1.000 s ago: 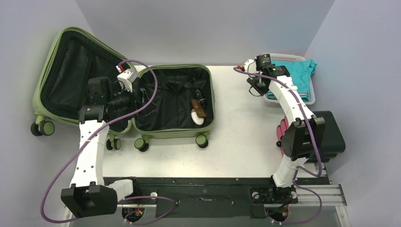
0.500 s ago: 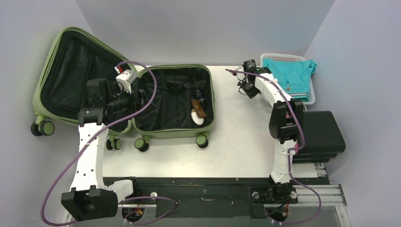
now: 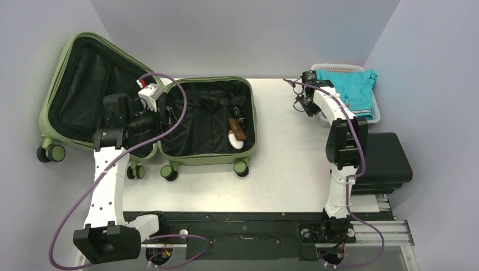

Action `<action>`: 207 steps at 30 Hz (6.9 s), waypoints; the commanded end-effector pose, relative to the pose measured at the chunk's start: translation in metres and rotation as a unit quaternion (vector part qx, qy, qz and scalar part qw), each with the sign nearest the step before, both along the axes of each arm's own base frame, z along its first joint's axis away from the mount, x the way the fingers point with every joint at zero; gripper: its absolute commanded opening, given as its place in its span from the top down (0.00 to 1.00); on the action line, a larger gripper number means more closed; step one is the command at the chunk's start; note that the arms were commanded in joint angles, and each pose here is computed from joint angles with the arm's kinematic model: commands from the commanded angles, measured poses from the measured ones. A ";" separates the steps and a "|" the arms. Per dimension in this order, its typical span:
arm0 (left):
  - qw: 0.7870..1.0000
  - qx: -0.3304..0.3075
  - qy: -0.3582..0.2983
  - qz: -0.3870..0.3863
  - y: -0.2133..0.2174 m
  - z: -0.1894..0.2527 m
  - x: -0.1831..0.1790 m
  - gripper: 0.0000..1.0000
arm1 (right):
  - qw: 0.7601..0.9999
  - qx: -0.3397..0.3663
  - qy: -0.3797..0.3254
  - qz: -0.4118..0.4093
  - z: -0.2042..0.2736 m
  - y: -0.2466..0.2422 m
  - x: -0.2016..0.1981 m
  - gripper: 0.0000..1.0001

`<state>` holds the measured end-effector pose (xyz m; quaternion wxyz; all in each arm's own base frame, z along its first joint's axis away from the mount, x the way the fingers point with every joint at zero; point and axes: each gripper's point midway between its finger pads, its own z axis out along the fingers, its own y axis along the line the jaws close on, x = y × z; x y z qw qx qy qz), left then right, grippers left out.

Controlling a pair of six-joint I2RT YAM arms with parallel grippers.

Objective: Open, take out, and arrange the luggage
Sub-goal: Move the bin to the corner of the board, then adjust the luggage at the center of the board, then move the storage box to the center of the board.

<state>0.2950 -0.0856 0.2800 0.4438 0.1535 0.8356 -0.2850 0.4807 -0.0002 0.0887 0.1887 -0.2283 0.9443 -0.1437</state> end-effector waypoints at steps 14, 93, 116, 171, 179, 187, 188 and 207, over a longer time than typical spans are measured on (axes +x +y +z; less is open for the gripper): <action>0.999 0.026 -0.032 -0.004 0.002 0.015 0.004 0.04 | 0.984 0.077 -0.153 0.050 0.126 0.051 -0.018 0.81; 0.777 0.508 -0.072 0.366 0.291 0.180 0.077 1.00 | 0.945 0.320 -0.064 0.011 0.039 0.208 -0.023 0.49; 0.749 0.519 -0.163 0.378 0.217 0.237 0.072 1.00 | 0.948 0.287 0.031 0.134 -0.020 0.321 -0.075 0.49; 0.884 0.343 -0.310 0.065 -0.022 0.169 0.053 0.04 | 0.965 0.198 -0.161 0.057 0.163 0.094 -0.091 0.23; 0.914 0.297 -0.261 -0.095 -0.134 0.080 0.046 0.04 | 0.974 0.056 -0.218 -0.012 0.202 -0.023 -0.154 0.27; 0.918 0.247 -0.230 -0.205 -0.225 0.030 0.029 0.04 | 0.926 -0.162 -0.295 -0.171 0.243 -0.137 -0.245 0.28; 0.917 0.247 -0.224 -0.219 -0.236 0.021 0.026 0.04 | 0.925 -0.177 -0.285 -0.179 0.236 -0.144 -0.251 0.29; 0.911 0.188 -0.165 -0.329 -0.342 -0.020 -0.014 0.04 | 0.904 -0.243 -0.178 -0.304 0.203 -0.269 -0.318 1.00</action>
